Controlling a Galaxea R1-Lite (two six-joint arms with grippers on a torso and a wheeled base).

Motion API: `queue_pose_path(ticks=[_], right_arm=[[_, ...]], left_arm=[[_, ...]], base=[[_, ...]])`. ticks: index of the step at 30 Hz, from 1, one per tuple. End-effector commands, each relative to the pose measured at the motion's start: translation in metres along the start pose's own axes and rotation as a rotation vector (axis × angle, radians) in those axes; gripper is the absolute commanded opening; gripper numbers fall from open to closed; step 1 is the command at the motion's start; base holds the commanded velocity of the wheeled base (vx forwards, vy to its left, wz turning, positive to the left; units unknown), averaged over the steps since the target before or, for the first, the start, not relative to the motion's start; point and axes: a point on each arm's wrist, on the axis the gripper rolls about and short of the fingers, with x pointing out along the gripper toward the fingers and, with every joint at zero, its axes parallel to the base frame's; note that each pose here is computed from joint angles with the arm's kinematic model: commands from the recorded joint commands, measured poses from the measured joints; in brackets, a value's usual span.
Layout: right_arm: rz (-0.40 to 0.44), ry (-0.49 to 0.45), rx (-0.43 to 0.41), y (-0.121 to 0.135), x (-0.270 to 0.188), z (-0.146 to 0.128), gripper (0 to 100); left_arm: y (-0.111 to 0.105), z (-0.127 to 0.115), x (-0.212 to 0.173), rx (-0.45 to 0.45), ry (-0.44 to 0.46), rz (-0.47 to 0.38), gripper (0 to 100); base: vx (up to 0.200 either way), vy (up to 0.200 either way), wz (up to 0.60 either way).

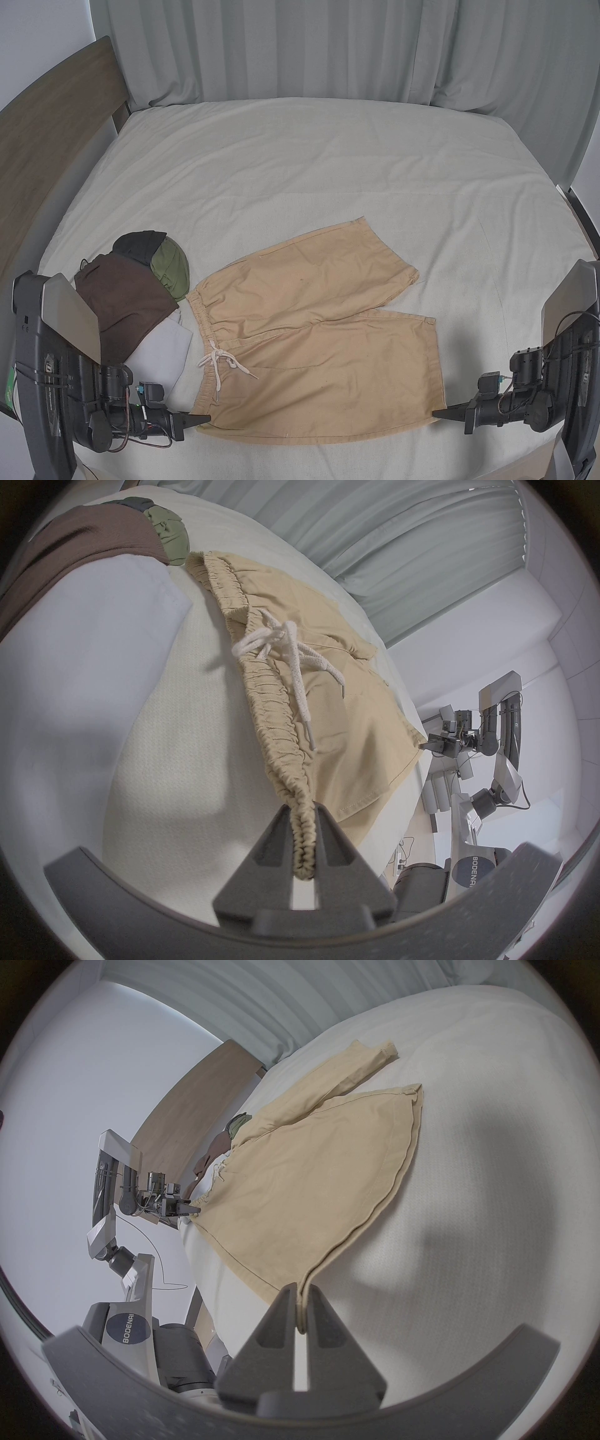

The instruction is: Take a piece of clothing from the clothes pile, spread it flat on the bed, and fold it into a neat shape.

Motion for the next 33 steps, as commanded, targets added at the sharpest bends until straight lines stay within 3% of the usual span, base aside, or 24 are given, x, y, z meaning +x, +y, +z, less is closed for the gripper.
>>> queue_pose_path(ticks=[1, 14, 22, 33], right_arm=[[0.000, 0.010, 0.013, 0.002, -0.002, -0.003, 0], [0.024, -0.049, -0.051, 0.001, 0.001, 0.013, 0], [0.022, -0.102, -0.106, 0.001, 0.000, 0.027, 0], [0.030, -0.159, -0.133, 0.008, -0.004, 0.043, 0]], left_arm=[[0.001, -0.001, 0.000, -0.002, 0.000, 0.001, 0], [0.002, 0.016, 0.003, 0.042, -0.060, -0.027, 0], [-0.007, 0.037, -0.003, 0.005, -0.135, -0.046, 0], [-0.006, 0.045, -0.003, 0.016, -0.167, -0.047, 0]], base=[[0.000, 0.000, 0.00], [0.000, 0.000, 0.00], [0.000, 0.000, 0.00], [0.000, 0.000, 0.00]])
